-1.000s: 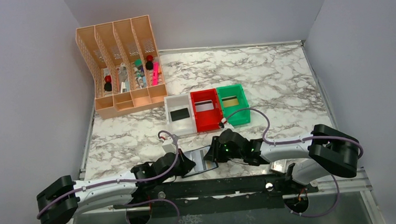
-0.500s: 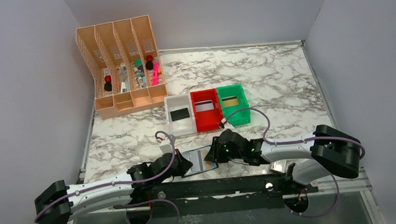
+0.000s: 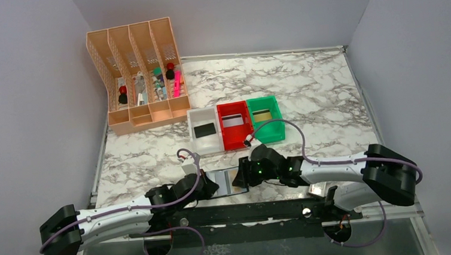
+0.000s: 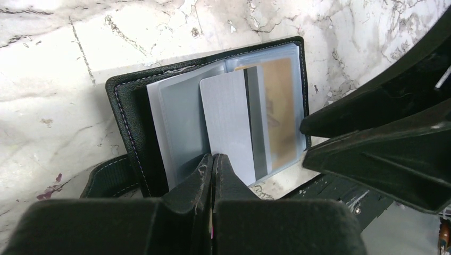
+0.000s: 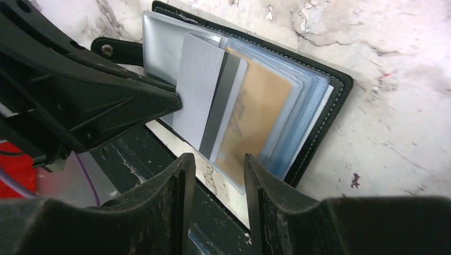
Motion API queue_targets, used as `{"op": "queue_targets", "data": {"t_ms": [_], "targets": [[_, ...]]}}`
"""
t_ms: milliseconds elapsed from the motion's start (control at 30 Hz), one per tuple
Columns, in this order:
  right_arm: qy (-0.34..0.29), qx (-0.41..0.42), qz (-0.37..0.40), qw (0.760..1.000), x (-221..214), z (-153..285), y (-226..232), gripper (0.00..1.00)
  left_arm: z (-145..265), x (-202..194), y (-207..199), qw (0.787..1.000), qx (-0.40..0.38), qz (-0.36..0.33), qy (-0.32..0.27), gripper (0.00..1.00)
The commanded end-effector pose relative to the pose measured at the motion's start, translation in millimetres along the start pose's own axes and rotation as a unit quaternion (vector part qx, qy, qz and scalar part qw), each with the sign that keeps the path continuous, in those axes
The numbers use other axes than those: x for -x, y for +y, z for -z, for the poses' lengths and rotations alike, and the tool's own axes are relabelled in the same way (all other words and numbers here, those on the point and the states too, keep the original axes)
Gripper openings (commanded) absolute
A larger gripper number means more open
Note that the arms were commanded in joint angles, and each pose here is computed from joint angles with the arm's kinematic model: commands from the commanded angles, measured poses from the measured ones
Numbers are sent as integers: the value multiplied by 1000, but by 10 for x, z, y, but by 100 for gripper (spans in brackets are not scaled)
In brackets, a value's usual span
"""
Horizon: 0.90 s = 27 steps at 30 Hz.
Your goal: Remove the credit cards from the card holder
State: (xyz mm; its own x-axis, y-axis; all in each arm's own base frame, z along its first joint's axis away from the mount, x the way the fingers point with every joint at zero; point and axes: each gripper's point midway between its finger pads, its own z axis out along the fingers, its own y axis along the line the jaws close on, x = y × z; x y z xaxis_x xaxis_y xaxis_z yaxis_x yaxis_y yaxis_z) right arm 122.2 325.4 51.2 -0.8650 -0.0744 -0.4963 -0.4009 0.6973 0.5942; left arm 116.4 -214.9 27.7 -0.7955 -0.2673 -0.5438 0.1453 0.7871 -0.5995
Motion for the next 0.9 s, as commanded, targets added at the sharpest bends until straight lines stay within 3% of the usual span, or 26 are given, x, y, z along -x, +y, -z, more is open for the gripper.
{"op": "queue_targets", "data": {"t_ms": [0,333,667,867], "targets": [[24,30,16,999,-24,-141,135,45,-7,68,-26,1000,5,-14,-10,0],[35,38,19,998,-71,-239,144,47,-5,93,-69,1000,-3,-12,-15,0],[62,-20,-38,997,-277,-416,-142,46,22,124,-136,1000,-17,-12,-18,0],[68,-27,-63,995,-377,-424,-224,45,58,153,-300,997,-72,3,-29,13]]}}
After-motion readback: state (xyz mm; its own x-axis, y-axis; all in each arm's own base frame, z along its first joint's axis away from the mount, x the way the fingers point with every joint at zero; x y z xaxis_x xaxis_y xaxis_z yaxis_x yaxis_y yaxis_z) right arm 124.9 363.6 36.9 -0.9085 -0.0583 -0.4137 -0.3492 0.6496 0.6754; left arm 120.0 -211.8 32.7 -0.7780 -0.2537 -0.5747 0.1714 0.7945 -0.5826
